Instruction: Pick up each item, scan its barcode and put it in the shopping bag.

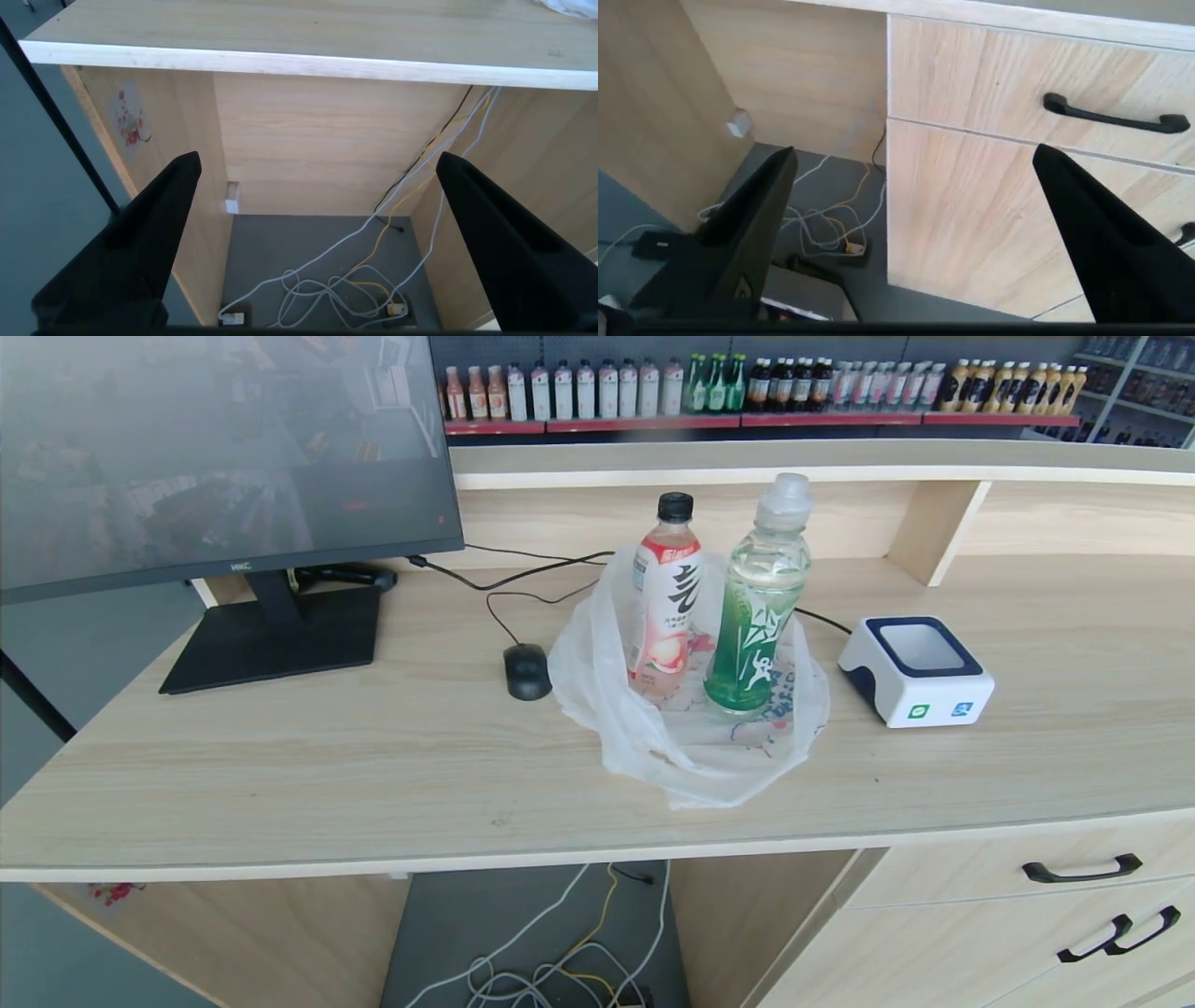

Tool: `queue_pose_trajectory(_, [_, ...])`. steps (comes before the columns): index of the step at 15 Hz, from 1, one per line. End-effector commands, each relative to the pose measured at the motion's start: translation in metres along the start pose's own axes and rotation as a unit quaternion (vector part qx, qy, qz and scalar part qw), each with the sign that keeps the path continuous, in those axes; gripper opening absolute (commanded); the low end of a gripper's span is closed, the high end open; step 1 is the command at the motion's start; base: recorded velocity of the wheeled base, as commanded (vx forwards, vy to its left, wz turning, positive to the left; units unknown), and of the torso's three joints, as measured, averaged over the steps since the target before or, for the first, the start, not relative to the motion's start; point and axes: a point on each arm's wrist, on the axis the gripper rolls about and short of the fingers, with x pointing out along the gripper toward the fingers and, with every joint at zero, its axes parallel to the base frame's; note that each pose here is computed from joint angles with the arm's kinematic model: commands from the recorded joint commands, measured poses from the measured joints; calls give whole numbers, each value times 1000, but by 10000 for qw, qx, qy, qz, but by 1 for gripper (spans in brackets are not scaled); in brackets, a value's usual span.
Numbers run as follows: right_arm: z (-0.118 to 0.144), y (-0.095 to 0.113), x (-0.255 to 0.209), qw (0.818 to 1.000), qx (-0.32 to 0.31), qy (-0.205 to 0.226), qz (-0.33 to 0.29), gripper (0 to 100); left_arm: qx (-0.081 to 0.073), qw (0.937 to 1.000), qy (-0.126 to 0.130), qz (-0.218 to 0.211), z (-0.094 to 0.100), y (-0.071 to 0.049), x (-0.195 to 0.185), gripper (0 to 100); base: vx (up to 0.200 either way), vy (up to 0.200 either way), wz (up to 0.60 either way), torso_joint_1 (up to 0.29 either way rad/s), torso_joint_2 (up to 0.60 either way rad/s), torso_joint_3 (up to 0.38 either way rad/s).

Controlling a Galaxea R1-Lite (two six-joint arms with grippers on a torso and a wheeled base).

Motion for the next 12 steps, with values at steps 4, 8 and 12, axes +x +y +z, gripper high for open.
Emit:
queue_pose_trajectory(4, [0, 1, -1, 9999, 15, -21, -170, 100, -8, 10000, -9, 2, 0, 0, 0, 100, 0, 0, 0, 0, 0, 0])
queue_pose_trajectory(8, [0, 0, -1, 9996, -200, -37, -211, 100, -24, 10000, -9, 2, 0, 0, 0, 100, 0, 0, 0, 0, 0, 0])
queue_pose_trajectory(12, [-1, 2, -1, 9955, 80, -31, -944, 100, -31, 10000, -9, 10, 0, 0, 0, 100, 0, 0, 0, 0, 0, 0])
